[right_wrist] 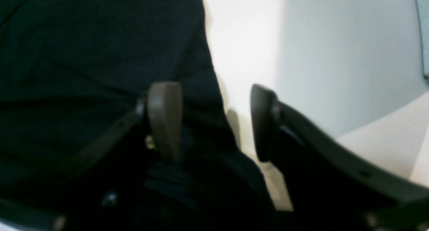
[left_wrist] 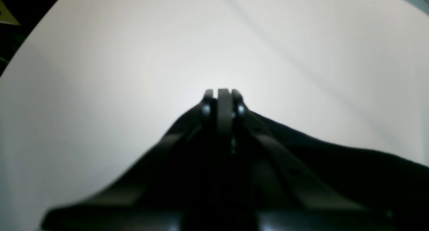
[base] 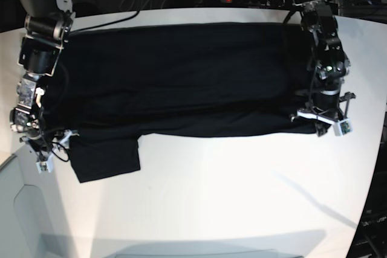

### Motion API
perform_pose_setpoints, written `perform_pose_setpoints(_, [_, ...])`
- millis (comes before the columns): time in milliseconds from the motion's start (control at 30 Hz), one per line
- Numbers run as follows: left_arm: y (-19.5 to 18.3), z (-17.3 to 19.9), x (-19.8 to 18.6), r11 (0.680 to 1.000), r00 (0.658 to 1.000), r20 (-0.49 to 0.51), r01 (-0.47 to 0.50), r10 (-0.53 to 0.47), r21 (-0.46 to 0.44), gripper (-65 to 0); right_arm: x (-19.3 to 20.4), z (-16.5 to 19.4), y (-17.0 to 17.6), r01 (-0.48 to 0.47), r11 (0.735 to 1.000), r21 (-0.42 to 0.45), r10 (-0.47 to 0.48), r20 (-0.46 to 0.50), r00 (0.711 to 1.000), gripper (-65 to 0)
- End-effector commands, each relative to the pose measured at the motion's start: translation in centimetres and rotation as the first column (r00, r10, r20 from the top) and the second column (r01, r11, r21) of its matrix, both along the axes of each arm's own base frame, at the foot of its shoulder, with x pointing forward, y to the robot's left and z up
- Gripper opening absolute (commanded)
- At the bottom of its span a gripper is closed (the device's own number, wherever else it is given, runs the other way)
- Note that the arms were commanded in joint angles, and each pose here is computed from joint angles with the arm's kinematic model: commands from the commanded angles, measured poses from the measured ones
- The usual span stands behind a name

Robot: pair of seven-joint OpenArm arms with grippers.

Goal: Fold the T-shirt properly
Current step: 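Lower the folded hem and hold it with both grippers, then drag the folded band away from the robot with both grippers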

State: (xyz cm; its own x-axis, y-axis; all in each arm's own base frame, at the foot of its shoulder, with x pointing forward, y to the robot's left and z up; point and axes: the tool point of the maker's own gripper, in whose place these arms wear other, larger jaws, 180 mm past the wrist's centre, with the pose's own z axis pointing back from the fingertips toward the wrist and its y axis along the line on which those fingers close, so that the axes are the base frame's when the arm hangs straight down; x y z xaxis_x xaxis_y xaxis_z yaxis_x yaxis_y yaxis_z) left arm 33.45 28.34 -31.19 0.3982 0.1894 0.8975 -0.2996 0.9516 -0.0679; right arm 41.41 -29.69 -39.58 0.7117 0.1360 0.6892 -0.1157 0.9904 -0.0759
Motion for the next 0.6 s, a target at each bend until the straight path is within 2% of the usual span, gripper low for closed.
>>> perform_pose_setpoints(0, [0.3,1.8,0.7,1.000,0.998,0.058,0.000,-0.002,0.029,-65.0,1.6,2.4,-0.4,-0.011,1.000,0.000,0.011,0.074,0.997,-27.8])
perform_pose_setpoints(100, [0.3,1.8,0.6,1.000,0.998,0.056,0.000,-0.002,0.029,-65.0,1.5,2.3,-0.4,-0.011,1.000,0.001,0.011,0.073,0.997,-25.4])
perform_pose_setpoints(367, [0.3,1.4,0.3,1.000,0.999,0.046,0.001,-0.002,0.029,-65.0,1.5,0.3,0.1,0.003,0.998,0.061,-0.005,0.045,0.999,-25.4])
perform_pose_setpoints(567, [0.4,1.4,0.2,0.999,0.999,0.044,0.001,-0.003,0.032,-65.0,1.2,-0.2,0.2,0.000,0.998,0.063,-0.002,0.034,0.999,-25.8])
